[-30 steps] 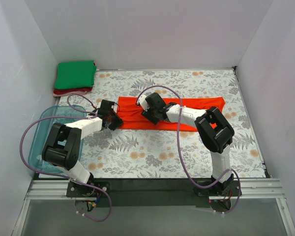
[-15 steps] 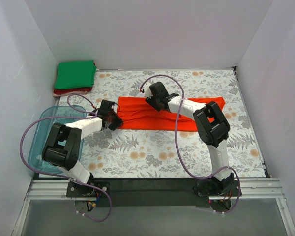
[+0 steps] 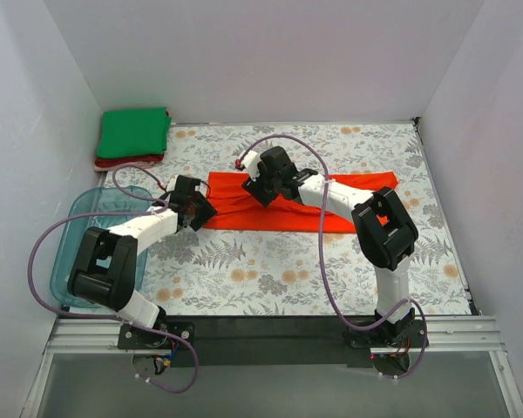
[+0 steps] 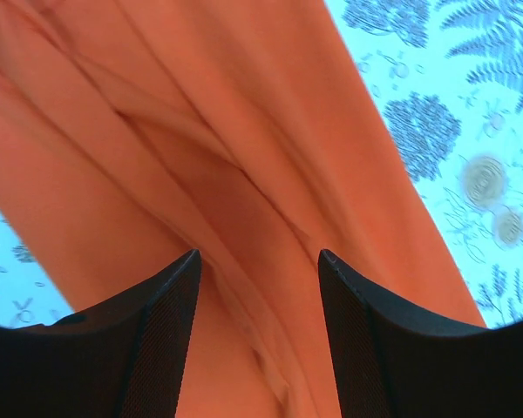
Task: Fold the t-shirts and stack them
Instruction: Fold the tshirt
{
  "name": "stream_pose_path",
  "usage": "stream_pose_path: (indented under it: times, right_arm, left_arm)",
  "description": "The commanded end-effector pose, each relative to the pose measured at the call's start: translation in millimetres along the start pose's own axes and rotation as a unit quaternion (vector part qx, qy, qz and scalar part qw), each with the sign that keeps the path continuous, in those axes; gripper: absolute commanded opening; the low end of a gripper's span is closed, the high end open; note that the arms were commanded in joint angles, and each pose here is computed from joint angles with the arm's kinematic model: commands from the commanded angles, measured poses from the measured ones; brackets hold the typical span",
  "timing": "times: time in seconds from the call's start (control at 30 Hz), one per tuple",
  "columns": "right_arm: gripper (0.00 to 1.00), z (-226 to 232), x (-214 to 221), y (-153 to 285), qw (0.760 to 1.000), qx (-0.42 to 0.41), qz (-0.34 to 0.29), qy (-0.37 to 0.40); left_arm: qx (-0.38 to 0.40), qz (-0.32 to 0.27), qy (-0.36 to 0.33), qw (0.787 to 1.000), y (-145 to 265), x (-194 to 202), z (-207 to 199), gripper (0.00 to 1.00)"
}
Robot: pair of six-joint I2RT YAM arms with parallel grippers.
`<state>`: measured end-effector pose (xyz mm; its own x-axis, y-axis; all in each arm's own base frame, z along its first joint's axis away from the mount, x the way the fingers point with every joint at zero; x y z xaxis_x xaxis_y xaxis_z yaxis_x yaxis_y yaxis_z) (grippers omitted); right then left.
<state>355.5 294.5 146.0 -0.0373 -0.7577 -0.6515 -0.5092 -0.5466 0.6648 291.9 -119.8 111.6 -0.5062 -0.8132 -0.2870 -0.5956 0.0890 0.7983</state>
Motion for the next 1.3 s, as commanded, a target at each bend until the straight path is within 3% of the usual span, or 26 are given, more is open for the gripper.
stream_pose_path:
  times: [0.0,0.4,1.1,1.27]
  right_arm:
    - [0.63,11,-16,-3,0.999,-0.03,-0.031,0.004]
    - [0.64,30,-12,-28,0.998,-0.048,-0.012,0.031]
    - [0.63,2,-14,-64,0.997,0.066,0.021,0.02]
    - [0.63,-22,-17,-75,0.994,0.103,0.023,-0.015]
  left_arm:
    - [0.014,-0.043,0.002,0.999,16,-10,-5,0.4]
    - [-0.039,-0.04,-0.007,0.998,4,-7,9,0.27]
    - [-0.06,-0.039,-0.005,0.997,3,-4,18,0.26]
    - [-0.052,-0.047,-0.006,0.998,8,-8,14,0.29]
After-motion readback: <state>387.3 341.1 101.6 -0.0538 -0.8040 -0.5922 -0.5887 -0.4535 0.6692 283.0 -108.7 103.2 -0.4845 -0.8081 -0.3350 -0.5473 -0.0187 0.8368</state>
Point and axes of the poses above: each gripper's point midway between its finger pads, its own y axis back along the fingers, its own z axis along the line the jaws close on, x = y × z, the point moved 9 cm from there along y, back along the fingers, and after that the axes turned 14 degrees about y, right-handed, at the moved point
